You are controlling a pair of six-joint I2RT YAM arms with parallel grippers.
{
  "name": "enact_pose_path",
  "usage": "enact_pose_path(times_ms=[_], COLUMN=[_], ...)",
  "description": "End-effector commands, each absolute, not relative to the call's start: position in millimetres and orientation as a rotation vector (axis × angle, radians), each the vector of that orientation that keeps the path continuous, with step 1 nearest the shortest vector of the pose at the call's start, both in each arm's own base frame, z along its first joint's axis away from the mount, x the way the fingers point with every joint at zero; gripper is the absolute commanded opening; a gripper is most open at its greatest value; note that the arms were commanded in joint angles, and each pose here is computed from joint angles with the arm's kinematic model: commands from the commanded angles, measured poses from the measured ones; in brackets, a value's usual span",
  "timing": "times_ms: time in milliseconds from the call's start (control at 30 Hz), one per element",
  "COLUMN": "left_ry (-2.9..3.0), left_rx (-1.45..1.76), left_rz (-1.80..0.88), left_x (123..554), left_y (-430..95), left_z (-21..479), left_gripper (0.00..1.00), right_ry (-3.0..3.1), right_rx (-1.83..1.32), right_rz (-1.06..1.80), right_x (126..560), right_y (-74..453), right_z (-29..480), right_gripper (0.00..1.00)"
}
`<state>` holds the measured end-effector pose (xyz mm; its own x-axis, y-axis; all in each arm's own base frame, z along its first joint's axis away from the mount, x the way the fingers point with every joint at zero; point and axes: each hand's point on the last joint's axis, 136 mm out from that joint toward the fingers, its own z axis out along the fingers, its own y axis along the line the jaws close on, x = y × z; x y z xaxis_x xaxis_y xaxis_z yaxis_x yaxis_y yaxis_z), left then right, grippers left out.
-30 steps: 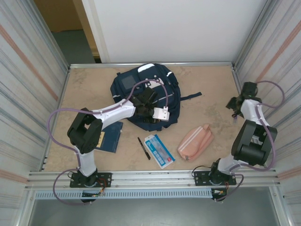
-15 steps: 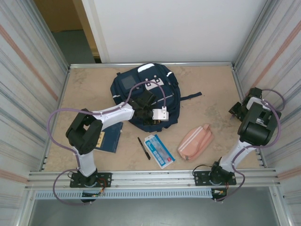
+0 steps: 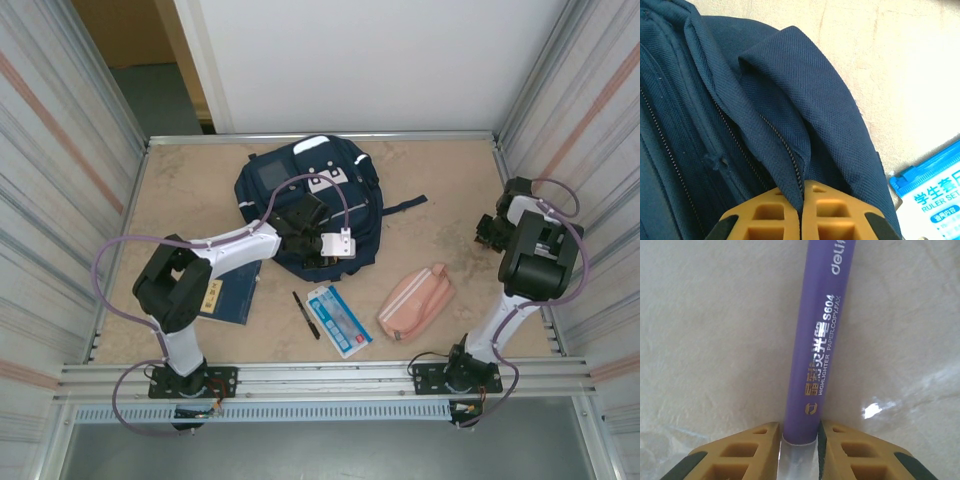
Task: Pack the student bag
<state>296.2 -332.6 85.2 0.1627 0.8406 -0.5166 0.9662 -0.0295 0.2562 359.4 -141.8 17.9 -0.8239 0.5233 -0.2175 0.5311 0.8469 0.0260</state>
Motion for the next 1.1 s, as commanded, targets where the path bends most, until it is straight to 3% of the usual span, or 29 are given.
enact_pose_path(times_ms=[0, 300, 633, 867, 1067], left_ry=[1.674, 1.638, 1.678, 1.697, 1.813], left_rx=[1.866, 1.928, 1.909, 1.832, 1.655], left_rz=[-0.3, -0.302, -0.392, -0.467, -0.523], left_x=[294, 298, 289, 282, 279], left_y=[-331, -317, -316, -321, -318], left_z=[108, 105, 107, 128, 163], left_gripper=[0.03, 0.03, 0.13, 0.25, 0.31], right_ry=[2.898, 2.986, 3.049, 3.073, 3.021], right_rx=[0.748, 0.563, 0.415, 0.353, 0.313], right_rz=[-0.062, 0.025, 0.039, 0.047, 0.013], right_x=[345, 321, 312, 313, 320], right_y=[-128, -76, -50, -40, -36], right_z=[24, 29, 23, 18, 37], right_gripper=[0.25, 0.2, 0.16, 0.2, 0.28])
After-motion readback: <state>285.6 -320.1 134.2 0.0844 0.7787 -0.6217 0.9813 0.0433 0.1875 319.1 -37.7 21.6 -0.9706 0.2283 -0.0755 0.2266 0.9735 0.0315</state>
